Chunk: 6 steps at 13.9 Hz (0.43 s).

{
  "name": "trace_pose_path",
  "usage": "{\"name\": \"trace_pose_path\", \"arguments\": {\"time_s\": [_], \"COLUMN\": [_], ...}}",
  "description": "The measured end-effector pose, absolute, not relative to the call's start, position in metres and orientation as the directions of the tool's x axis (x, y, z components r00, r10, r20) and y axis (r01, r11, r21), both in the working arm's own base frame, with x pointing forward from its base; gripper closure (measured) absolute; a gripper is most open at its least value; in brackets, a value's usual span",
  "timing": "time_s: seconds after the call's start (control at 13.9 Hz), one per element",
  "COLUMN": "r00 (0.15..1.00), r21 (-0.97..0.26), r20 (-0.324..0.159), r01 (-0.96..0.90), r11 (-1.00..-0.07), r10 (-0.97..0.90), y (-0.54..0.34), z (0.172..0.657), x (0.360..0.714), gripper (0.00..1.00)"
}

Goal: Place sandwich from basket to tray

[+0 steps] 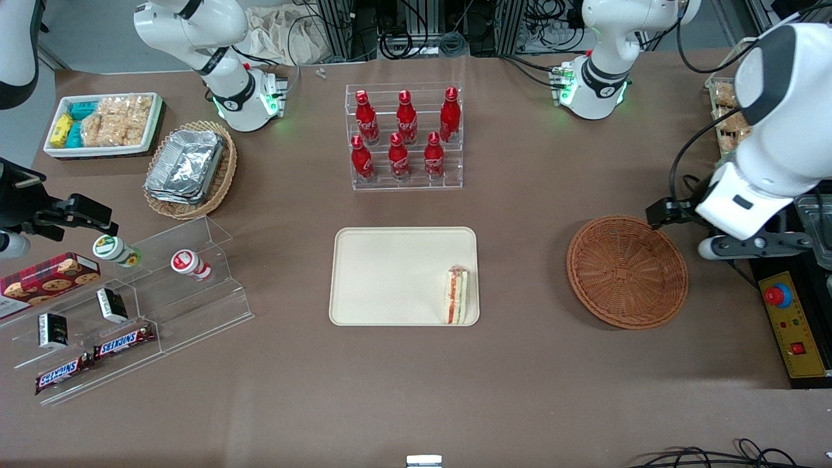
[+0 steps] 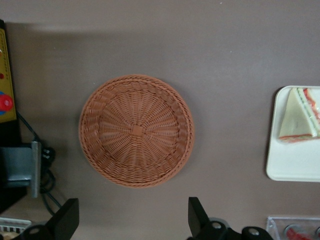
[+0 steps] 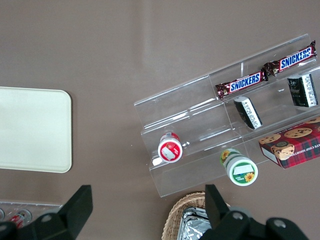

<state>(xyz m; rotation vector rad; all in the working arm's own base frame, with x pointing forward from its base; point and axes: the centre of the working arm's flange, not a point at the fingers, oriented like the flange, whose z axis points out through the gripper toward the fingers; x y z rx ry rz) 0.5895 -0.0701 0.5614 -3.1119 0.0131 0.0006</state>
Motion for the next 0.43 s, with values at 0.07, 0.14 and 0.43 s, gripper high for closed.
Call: {"name": "trace_pose_path", "arguments": {"time_s": [0.07, 0.14, 0.43], "r00": [1.000, 1.000, 1.000], "r21": [-0.024, -0.011, 0.006], "r20": [-0.002, -0.008, -0.002], "r01": [-0.015, -0.014, -0.007], "r11": [-1.000, -1.000, -1.000], "r10": [-0.015, -0.014, -0.007], "y": [-0.061, -0.054, -0.044], "z": [0.562, 0.563, 0.575], "x": [0.590, 0.590, 0.590], "gripper": [0.02, 0.01, 0.01]}}
